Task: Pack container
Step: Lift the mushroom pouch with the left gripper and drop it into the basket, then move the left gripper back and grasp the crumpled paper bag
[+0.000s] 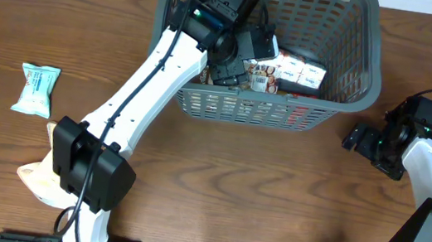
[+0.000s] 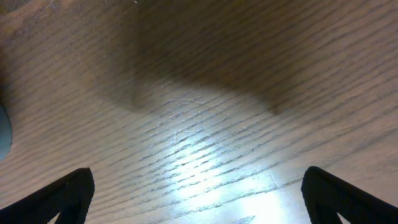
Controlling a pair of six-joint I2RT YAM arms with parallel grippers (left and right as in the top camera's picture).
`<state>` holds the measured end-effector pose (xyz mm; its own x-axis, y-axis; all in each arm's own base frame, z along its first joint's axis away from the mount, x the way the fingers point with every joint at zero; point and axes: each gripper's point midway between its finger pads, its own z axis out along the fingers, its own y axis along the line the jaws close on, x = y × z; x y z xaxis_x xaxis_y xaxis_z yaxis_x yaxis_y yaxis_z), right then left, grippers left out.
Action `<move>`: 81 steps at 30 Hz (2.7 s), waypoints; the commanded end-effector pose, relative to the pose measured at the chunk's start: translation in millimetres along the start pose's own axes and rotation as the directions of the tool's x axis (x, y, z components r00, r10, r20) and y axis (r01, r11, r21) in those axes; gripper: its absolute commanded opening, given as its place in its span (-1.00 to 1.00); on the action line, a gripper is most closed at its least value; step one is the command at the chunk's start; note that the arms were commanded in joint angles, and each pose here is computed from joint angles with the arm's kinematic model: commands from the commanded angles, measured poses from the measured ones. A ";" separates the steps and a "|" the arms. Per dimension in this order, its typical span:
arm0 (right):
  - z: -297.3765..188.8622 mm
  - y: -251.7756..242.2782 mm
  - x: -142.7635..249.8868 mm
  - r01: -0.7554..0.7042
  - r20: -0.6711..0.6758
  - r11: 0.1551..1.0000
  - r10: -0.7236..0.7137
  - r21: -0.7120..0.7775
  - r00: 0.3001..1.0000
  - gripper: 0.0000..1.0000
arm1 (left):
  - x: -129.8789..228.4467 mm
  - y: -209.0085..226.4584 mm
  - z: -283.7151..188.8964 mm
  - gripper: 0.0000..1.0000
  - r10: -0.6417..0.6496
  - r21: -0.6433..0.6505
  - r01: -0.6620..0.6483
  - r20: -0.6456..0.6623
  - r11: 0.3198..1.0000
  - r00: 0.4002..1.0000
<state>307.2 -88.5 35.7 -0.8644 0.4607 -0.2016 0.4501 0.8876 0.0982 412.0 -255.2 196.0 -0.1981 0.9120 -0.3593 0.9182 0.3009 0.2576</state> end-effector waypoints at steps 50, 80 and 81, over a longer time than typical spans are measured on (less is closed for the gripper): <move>0.7 4.3 -2.9 0.030 0.012 1.000 -0.030 -0.009 0.999 0.98 | 332.7 -113.0 -112.3 0.97 -0.875 -0.355 0.802 -0.257 0.481 0.411; 0.6 5.0 -8.3 0.031 0.034 0.999 -0.031 -0.011 0.999 0.98 | 423.4 -107.8 -47.4 0.97 -0.857 -0.315 0.804 -0.300 0.504 0.419; 0.5 4.8 -8.3 0.031 0.034 0.999 -0.030 -0.010 0.999 0.99 | 425.0 -106.5 -45.1 0.97 -0.859 -0.314 0.807 -0.298 0.500 0.416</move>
<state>315.6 -91.2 37.7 -0.8586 0.4540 -0.2380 0.4425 0.8908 0.1031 212.1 115.6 63.8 -0.9794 0.1764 -0.0987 0.1590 0.9738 0.1628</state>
